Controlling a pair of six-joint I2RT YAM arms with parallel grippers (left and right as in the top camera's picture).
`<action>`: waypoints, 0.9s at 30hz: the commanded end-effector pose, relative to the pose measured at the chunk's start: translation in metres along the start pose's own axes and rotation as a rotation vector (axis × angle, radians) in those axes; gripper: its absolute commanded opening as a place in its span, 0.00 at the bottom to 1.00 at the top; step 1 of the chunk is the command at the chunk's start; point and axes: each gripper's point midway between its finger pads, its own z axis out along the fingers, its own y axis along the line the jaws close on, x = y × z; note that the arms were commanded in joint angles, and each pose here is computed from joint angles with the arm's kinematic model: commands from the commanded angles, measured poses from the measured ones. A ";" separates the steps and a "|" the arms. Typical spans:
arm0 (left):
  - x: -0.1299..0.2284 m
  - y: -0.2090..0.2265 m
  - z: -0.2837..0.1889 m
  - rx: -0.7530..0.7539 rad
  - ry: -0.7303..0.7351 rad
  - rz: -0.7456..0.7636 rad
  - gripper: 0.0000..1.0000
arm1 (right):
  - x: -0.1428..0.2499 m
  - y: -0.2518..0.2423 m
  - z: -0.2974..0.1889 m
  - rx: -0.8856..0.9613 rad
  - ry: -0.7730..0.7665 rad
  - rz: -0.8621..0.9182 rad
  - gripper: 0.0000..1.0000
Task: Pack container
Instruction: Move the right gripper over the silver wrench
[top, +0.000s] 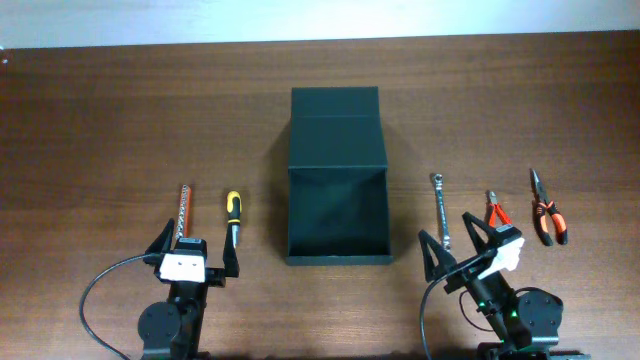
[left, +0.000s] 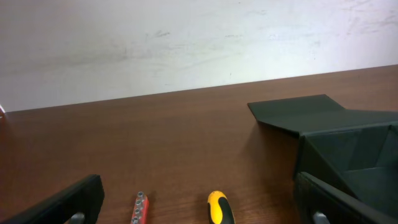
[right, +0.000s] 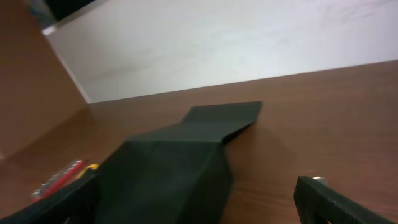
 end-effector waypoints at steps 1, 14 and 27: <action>0.002 0.003 0.000 -0.017 0.004 0.019 0.99 | 0.007 0.011 -0.001 -0.064 0.037 0.044 0.99; 0.002 0.003 0.000 -0.017 0.004 0.019 0.99 | -0.039 0.026 -0.009 -0.057 -0.021 0.039 0.99; 0.002 0.003 0.000 -0.016 0.004 0.019 0.99 | -0.045 -0.032 0.013 0.354 0.669 0.158 0.99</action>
